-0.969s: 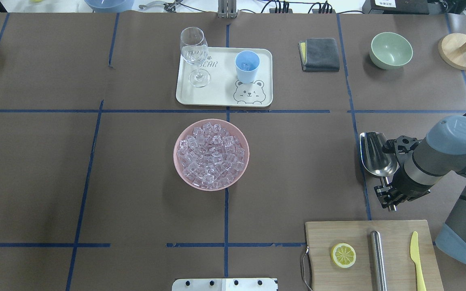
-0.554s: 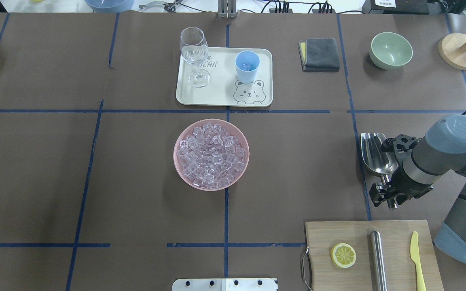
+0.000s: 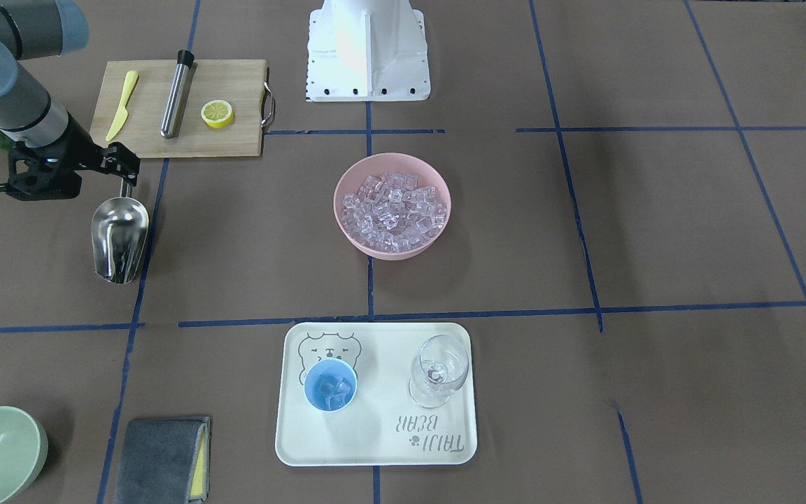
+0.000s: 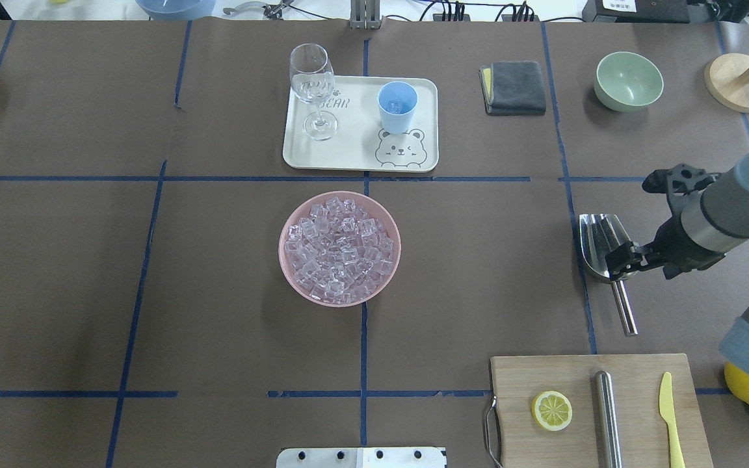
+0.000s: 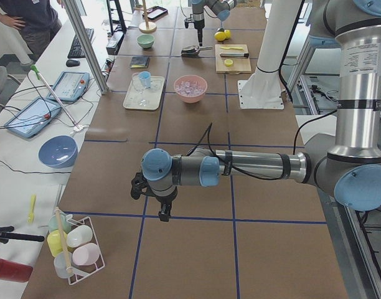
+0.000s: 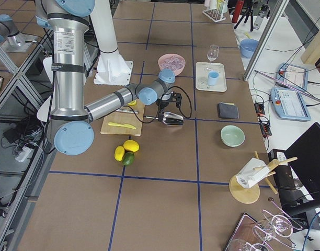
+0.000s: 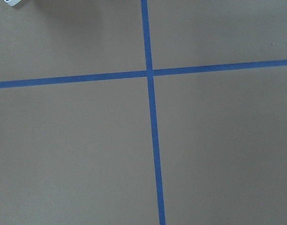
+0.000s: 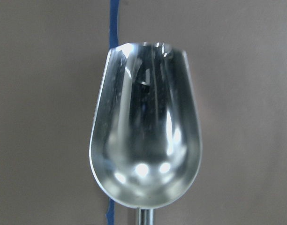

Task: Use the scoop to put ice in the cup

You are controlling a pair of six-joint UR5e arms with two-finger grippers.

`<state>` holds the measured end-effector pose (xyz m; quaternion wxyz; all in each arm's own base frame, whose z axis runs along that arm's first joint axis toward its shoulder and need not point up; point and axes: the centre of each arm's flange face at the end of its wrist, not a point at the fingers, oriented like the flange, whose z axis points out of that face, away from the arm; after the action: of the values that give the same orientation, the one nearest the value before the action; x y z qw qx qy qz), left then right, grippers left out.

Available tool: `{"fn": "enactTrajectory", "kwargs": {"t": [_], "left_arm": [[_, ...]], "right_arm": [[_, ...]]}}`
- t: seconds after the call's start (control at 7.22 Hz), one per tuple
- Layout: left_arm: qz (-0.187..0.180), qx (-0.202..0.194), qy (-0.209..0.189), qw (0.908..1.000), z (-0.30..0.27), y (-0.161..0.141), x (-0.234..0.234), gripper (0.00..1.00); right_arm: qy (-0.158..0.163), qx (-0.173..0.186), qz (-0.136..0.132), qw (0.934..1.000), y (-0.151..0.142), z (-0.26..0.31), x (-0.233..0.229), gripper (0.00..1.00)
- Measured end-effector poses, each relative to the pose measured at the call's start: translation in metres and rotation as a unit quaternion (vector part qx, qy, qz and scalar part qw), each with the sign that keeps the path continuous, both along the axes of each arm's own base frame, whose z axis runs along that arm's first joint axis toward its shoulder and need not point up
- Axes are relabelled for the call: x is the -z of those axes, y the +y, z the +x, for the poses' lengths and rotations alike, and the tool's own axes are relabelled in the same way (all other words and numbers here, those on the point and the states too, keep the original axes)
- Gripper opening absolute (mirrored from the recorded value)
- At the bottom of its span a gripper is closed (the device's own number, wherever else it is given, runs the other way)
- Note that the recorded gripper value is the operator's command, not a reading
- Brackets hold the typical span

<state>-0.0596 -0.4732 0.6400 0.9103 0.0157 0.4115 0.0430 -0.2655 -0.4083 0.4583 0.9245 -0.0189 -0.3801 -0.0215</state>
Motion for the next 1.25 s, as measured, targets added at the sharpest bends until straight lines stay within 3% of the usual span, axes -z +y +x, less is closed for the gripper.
{"fn": "enactTrajectory", "kwargs": {"t": [0.28,0.55,0.83,0.97,1.25], "left_arm": [[0.001,0.0,-0.001,1.0,0.0,0.0,0.0,1.0],[-0.001,0.001,0.0,1.0,0.0,-0.001,-0.002,1.0],[0.001,0.002,0.001,1.0,0.0,-0.003,0.001,1.0],[0.002,0.002,0.001,1.0,0.0,-0.004,0.003,1.0],[0.002,0.002,0.001,1.0,0.0,-0.004,0.003,1.0]], "right_arm": [[0.009,0.005,0.072,0.9974,-0.044,0.069,-0.012,1.0],[0.03,0.023,0.111,0.9931,-0.077,0.152,-0.054,1.0],[0.015,0.026,0.111,0.9934,-0.086,0.245,-0.12,1.0],[0.009,0.01,0.095,0.9954,-0.076,0.287,-0.154,1.0],[0.01,-0.02,0.062,0.9979,-0.063,0.328,-0.167,1.0]]}}
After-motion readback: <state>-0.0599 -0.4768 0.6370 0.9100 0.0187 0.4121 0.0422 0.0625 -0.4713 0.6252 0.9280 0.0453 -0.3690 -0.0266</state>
